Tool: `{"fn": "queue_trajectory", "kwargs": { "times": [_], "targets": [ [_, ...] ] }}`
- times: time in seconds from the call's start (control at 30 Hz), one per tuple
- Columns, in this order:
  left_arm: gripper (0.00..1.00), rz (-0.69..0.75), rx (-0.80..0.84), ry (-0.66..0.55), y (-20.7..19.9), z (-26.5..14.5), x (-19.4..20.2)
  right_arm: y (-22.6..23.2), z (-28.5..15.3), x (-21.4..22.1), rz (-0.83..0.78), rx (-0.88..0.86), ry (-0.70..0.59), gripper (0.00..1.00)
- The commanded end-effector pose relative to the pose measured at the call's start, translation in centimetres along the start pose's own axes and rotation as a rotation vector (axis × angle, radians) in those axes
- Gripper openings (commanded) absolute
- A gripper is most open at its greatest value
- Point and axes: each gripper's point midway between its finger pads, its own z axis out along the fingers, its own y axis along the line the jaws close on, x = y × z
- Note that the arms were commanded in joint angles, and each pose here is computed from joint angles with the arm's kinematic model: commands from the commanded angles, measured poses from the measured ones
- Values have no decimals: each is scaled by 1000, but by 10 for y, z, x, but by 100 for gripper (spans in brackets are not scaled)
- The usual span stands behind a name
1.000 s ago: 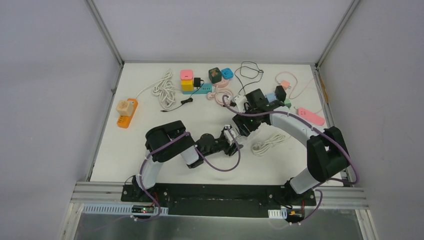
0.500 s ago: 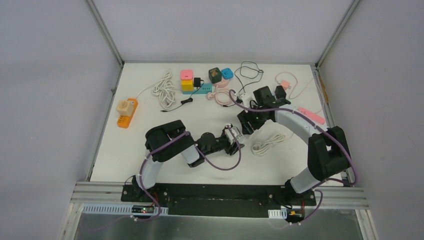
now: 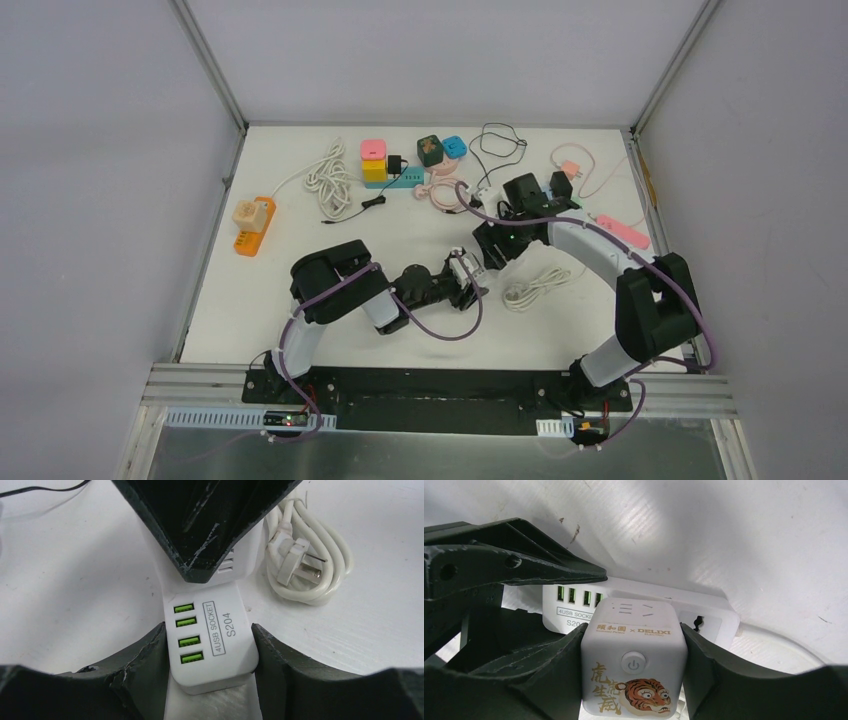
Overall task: Pull the plug off the socket
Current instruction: Remove the plug from the socket.
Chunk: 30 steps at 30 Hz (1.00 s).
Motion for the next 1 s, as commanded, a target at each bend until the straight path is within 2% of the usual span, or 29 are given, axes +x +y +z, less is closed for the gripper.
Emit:
{"fn": "queue_trajectory", "kwargs": {
  "times": [0.0, 0.1, 0.37, 0.5, 0.8, 0.97],
  "targets": [
    [0, -20, 40, 74, -4, -2, 21, 8, -30, -18, -56, -65, -108, 0],
    [0, -21, 47, 76, -5, -2, 21, 13, -29, -19, -58, -78, -118, 0],
    [0, -23, 42, 82, -4, -1, 23, 56, -6, -23, -183, -120, -59, 0],
    [0, -23, 41, 89, -4, -1, 24, 54, -8, -23, -199, -94, -54, 0],
    [0, -27, 51, 94, -5, -1, 24, 22, -30, -19, 14, -185, -134, 0],
    [0, -29, 56, 89, -7, -1, 22, 26, -21, -20, -33, -136, -115, 0]
  ]
}}
